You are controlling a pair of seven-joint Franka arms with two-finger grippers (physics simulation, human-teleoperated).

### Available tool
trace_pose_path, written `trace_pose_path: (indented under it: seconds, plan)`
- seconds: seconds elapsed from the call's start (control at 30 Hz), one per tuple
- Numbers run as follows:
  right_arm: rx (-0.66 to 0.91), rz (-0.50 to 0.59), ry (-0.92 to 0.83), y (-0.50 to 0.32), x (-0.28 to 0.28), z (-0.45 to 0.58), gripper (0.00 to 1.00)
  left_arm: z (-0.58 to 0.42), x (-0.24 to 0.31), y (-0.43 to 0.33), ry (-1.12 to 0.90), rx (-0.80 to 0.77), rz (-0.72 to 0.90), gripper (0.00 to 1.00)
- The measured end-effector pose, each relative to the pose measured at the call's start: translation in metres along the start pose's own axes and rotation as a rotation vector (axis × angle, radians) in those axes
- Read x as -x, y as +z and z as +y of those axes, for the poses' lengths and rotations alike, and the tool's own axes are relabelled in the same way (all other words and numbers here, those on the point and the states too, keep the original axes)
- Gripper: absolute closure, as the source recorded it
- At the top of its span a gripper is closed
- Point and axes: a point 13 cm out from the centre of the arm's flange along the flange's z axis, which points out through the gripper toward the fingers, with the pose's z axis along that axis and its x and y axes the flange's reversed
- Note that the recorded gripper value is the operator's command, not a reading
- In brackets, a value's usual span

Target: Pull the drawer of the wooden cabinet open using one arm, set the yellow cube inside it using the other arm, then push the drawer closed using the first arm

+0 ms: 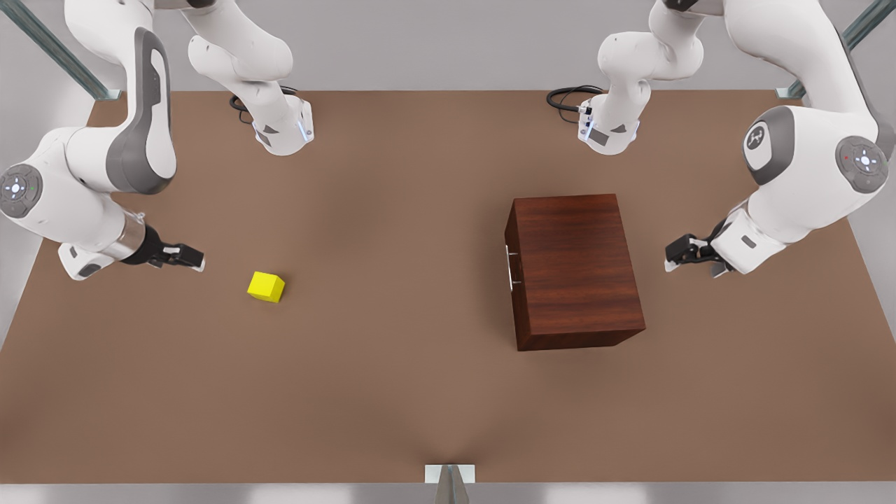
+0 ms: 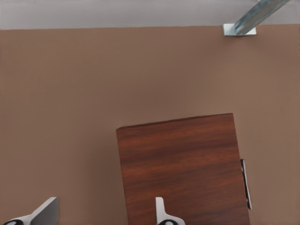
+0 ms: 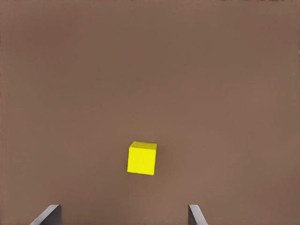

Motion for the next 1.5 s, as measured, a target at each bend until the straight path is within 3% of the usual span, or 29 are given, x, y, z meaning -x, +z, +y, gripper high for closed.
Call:
trace_pose_path:
  seconds: [0.2, 0.47, 0.63, 0.83, 1.07, 1.5]
  plan:
    - [0.004, -0.041, 0.014, -0.007, 0.011, -0.002, 0.00, -0.040, 0.002, 0.009, 0.093, 0.071, -0.003, 0.00]
    - [0.002, -0.044, 0.015, -0.003, 0.015, 0.002, 0.00, -0.295, -0.047, 0.089, 0.401, 0.208, 0.042, 0.00]
    - [0.002, -0.046, 0.020, -0.002, 0.015, 0.001, 0.00, -0.309, -0.052, 0.173, 0.233, 0.230, 0.121, 0.00]
    - [0.002, -0.047, 0.022, -0.002, 0.016, 0.002, 0.00, -0.325, -0.051, 0.233, 0.059, 0.321, 0.047, 0.00]
    - [0.002, -0.045, 0.023, -0.001, 0.016, 0.003, 0.00, -0.295, -0.051, 0.257, -0.060, 0.497, 0.003, 0.00]
    - [0.001, -0.036, 0.026, 0.005, 0.017, 0.003, 0.00, -0.311, -0.085, 0.297, -0.181, 0.589, -0.021, 0.00]
